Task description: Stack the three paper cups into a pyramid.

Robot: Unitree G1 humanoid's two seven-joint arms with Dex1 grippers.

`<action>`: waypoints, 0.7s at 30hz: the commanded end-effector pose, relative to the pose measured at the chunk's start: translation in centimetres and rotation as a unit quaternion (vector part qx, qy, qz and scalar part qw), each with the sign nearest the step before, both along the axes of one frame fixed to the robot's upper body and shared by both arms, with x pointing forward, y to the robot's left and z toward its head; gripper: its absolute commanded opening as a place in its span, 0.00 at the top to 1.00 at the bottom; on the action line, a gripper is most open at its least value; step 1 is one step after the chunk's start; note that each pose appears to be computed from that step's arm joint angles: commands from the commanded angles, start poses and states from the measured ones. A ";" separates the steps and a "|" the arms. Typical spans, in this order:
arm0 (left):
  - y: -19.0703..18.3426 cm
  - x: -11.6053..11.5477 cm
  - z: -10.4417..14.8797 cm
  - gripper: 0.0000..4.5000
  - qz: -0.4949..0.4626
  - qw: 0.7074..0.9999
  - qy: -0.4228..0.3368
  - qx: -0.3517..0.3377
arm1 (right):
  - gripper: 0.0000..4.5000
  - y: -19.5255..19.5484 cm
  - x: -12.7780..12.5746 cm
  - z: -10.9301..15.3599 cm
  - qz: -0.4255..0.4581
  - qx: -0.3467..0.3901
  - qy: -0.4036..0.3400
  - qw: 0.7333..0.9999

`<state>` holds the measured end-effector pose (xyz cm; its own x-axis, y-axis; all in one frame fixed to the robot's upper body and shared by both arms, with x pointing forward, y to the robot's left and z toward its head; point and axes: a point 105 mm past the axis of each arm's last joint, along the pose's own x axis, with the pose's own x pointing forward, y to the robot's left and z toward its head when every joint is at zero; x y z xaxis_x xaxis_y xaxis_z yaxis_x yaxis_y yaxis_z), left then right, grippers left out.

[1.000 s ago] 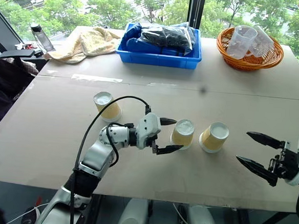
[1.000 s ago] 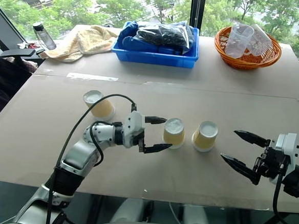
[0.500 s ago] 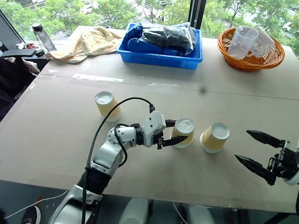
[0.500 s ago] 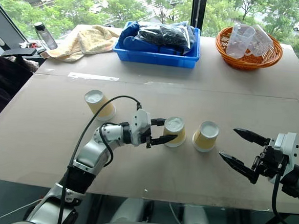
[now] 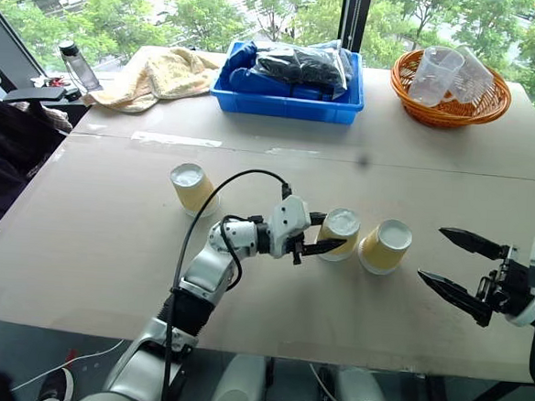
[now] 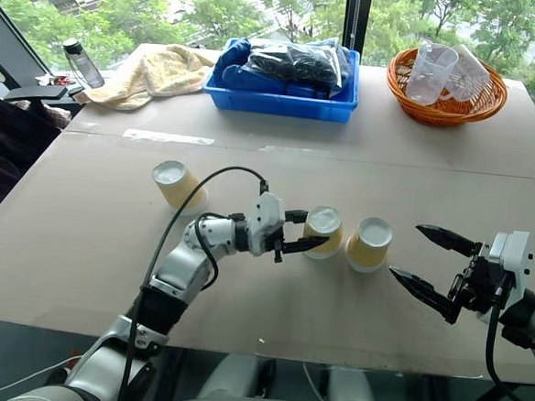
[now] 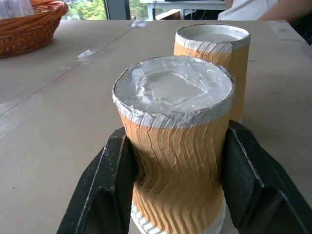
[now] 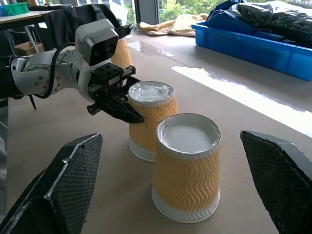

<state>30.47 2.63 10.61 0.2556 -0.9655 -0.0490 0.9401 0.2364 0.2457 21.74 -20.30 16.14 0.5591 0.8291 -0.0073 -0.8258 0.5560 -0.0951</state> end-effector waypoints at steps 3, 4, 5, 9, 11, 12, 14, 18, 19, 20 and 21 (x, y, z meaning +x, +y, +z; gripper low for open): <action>-0.8 -0.3 -0.1 0.60 -0.008 1.000 0.006 -0.009 | 0.00 0.6 -0.3 1.2 0.005 -0.005 -0.022 1.000; -0.8 -0.4 -0.1 0.60 -0.009 1.000 0.009 -0.011 | 0.00 0.6 -0.3 1.2 0.005 -0.006 -0.022 1.000; -0.8 -0.5 -0.1 0.60 -0.014 1.000 0.012 -0.010 | 0.00 0.6 -0.3 1.3 0.004 -0.006 -0.023 1.000; -0.8 -1.1 -0.3 0.60 -0.029 0.999 0.018 -0.003 | 0.00 0.6 -0.3 1.3 0.003 -0.007 -0.023 1.000; -0.8 -1.4 -0.3 0.49 -0.035 0.999 0.020 -0.001 | 0.00 0.6 -0.3 1.3 0.003 -0.007 -0.023 1.000; -0.7 -1.6 -0.3 0.37 -0.037 0.999 0.021 0.001 | 0.00 0.7 -0.3 1.3 0.003 -0.007 -0.022 1.000; -0.6 -1.5 -0.2 0.21 -0.031 0.999 0.014 0.004 | 0.00 0.7 -0.3 1.3 0.003 -0.007 -0.022 1.000; 0.2 -1.2 0.5 0.01 -0.012 1.000 0.000 0.003 | 0.00 0.6 -0.2 1.4 0.003 -0.008 -0.022 1.000; 0.4 -1.2 0.8 0.01 -0.010 1.000 -0.002 -0.001 | 0.00 0.6 -0.2 1.4 0.003 -0.008 -0.022 1.000; 0.6 -1.2 1.2 0.01 -0.008 1.000 -0.007 -0.005 | 0.00 0.6 -0.2 1.4 0.003 -0.008 -0.022 1.000; 0.9 -1.3 1.6 0.01 -0.007 1.000 -0.015 -0.004 | 0.00 0.6 -0.2 1.4 0.003 -0.009 -0.022 1.000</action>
<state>29.40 3.21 10.51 0.2391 -0.9674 -0.0839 0.9493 0.2147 0.2296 21.74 -19.93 16.44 0.5620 0.8270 -0.0137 -0.8238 0.5583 -0.0982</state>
